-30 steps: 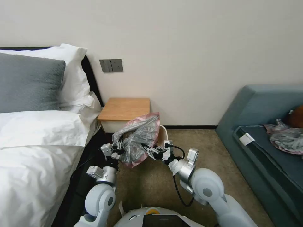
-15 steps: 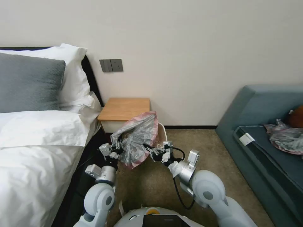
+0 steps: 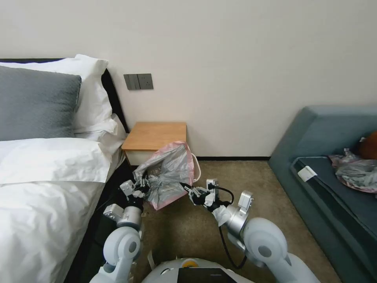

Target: Pick up the garbage bag from the table and place it over the trash can.

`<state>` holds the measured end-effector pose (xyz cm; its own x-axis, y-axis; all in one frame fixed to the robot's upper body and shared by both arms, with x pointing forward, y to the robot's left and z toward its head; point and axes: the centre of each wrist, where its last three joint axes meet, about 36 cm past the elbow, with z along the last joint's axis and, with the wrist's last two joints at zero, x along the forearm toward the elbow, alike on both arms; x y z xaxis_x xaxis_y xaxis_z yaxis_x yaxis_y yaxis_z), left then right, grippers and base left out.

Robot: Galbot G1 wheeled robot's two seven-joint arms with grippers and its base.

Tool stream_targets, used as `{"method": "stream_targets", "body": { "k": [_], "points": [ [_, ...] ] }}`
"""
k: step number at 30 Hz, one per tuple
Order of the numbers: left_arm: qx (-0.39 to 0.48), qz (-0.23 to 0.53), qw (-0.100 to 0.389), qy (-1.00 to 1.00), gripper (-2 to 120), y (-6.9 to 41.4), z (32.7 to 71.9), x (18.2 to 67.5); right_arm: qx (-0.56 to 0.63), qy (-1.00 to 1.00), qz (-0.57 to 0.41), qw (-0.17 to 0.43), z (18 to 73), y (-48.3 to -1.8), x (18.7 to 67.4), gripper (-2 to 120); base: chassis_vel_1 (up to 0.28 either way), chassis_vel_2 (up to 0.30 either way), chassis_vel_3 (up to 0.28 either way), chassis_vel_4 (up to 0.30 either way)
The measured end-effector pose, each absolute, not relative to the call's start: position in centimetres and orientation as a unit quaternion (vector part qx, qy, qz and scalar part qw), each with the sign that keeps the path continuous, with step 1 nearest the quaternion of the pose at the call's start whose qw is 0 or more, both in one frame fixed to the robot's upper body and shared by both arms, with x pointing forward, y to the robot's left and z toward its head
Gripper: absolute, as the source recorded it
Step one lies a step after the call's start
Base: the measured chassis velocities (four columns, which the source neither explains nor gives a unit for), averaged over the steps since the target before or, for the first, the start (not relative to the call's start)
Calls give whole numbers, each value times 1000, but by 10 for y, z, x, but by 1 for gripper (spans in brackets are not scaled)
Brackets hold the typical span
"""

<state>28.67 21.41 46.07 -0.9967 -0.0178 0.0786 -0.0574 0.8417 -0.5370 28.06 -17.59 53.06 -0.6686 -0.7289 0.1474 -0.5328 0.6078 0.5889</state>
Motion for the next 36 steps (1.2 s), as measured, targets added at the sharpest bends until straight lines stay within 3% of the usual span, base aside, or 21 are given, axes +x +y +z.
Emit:
{"method": "stream_targets", "body": {
  "k": [36],
  "points": [
    [-7,331,21,-943,5,239,486,272,280,-920,-234,146,516,-216,315,0,0,0,0,0]
  ]
}}
